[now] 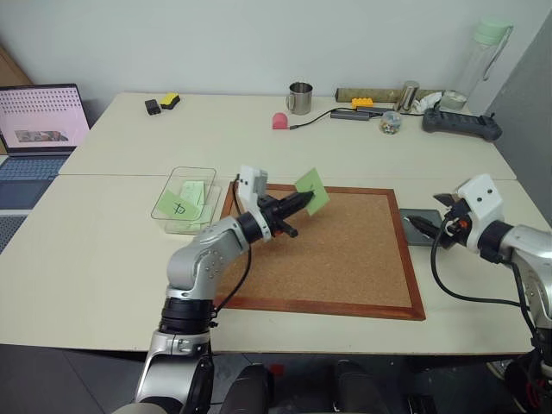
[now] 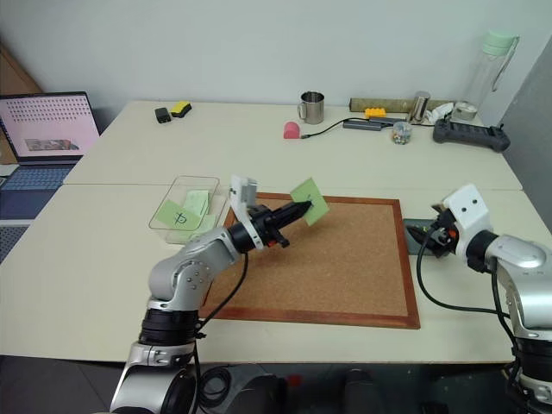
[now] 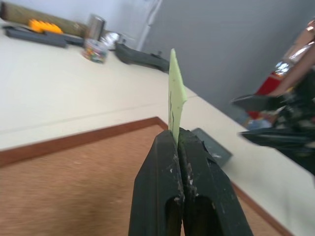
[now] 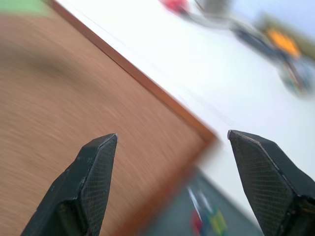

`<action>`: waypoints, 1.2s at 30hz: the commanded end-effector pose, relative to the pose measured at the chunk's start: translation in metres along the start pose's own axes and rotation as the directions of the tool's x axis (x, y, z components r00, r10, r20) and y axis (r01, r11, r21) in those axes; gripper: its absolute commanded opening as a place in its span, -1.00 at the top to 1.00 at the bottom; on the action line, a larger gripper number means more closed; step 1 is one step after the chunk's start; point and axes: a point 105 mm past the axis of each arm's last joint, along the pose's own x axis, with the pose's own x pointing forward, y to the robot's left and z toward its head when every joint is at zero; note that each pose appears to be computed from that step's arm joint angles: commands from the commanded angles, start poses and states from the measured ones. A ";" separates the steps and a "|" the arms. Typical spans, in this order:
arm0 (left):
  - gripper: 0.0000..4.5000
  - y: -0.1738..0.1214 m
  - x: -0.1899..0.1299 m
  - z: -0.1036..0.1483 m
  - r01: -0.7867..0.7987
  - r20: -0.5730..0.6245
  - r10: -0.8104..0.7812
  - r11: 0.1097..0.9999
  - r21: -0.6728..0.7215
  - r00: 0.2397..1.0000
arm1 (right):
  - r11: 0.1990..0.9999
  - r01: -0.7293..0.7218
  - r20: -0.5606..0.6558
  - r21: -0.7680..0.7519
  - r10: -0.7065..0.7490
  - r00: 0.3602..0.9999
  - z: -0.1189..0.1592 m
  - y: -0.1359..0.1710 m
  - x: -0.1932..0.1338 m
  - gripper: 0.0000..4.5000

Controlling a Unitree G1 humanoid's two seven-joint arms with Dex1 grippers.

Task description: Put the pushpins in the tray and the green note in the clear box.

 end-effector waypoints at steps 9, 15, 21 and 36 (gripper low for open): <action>1.00 0.075 -0.087 0.077 -0.489 0.124 0.477 0.808 0.329 0.870 | 0.943 -0.309 0.157 -0.122 0.326 0.932 0.080 0.032 0.022 -0.68; 1.00 0.115 -0.116 0.087 -0.626 0.121 0.653 0.633 0.455 0.748 | 0.909 -0.403 0.177 -0.108 0.417 0.892 0.089 0.046 0.021 -0.68; 1.00 0.136 -0.120 0.076 -0.664 0.091 0.717 0.580 0.472 0.691 | 0.891 -0.443 0.189 -0.099 0.454 0.871 0.093 0.052 0.018 -0.68; 0.36 0.132 -0.113 0.073 -0.619 0.051 0.686 0.618 0.484 0.726 | 0.894 -0.440 0.185 -0.087 0.448 0.875 0.091 0.055 0.013 -0.70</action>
